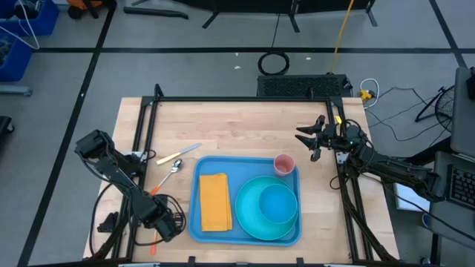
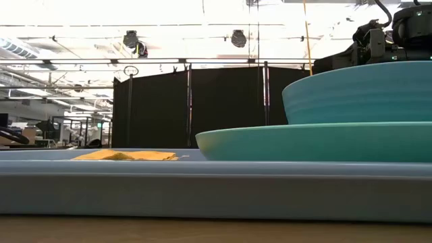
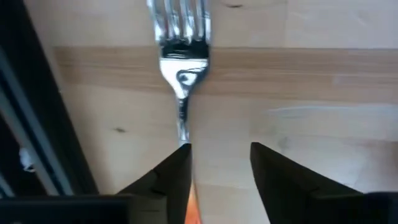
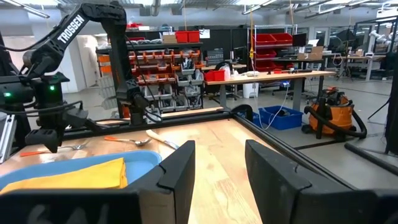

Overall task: Set up tray
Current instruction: Put the orange fork on the yellow napkin to the left of the green plate on the blue tray

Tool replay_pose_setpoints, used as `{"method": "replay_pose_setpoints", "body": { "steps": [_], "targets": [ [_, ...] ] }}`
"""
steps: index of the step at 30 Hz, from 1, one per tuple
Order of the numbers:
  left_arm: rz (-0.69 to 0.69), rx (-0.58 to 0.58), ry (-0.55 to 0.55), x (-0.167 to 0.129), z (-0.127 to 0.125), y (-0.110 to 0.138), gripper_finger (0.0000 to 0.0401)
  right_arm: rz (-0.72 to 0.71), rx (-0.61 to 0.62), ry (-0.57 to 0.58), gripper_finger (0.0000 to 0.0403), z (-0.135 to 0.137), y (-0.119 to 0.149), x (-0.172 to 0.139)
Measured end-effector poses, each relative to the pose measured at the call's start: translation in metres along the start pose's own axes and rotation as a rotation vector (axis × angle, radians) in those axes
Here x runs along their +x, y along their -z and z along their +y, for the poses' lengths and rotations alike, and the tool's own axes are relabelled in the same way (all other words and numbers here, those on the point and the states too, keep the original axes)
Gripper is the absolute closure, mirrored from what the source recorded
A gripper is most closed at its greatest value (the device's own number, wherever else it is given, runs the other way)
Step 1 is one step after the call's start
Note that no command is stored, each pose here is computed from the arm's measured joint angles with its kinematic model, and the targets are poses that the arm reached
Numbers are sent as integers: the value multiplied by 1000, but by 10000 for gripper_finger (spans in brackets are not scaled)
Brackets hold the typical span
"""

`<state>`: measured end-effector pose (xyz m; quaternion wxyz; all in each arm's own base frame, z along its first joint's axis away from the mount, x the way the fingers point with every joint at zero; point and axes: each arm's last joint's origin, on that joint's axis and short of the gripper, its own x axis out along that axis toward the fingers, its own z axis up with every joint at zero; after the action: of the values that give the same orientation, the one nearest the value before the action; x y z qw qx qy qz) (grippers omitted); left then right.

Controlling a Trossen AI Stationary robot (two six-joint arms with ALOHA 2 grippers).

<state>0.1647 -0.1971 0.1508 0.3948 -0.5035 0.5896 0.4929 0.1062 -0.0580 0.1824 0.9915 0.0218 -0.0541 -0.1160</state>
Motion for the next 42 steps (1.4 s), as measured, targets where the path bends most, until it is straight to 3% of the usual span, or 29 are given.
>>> {"method": "replay_pose_setpoints", "body": {
  "steps": [7, 21, 28, 34, 37, 40, 42],
  "targets": [
    [44, -8, -83, 1, 6, 3, 225, -8, -14, 0, 273, 0, -1, 0],
    [30, 13, -95, 7, 11, 1, 288, -8, -3, 0, 273, 0, -1, 0],
    [93, 38, -55, 26, 13, -10, 287, -8, 35, -1, 273, 0, -1, 0],
    [68, 45, -39, 28, 12, -13, 290, -22, 37, -2, 273, 0, -2, 0],
    [48, 59, -10, 28, 12, -12, 318, -25, 36, -3, 273, 0, -2, 0],
    [37, 76, 9, 29, 13, -11, 374, -30, 34, -3, 273, 0, -3, 0],
    [28, 83, 15, 30, 14, -10, 385, -29, 35, -3, 273, 0, -3, 0]
  ]
}}
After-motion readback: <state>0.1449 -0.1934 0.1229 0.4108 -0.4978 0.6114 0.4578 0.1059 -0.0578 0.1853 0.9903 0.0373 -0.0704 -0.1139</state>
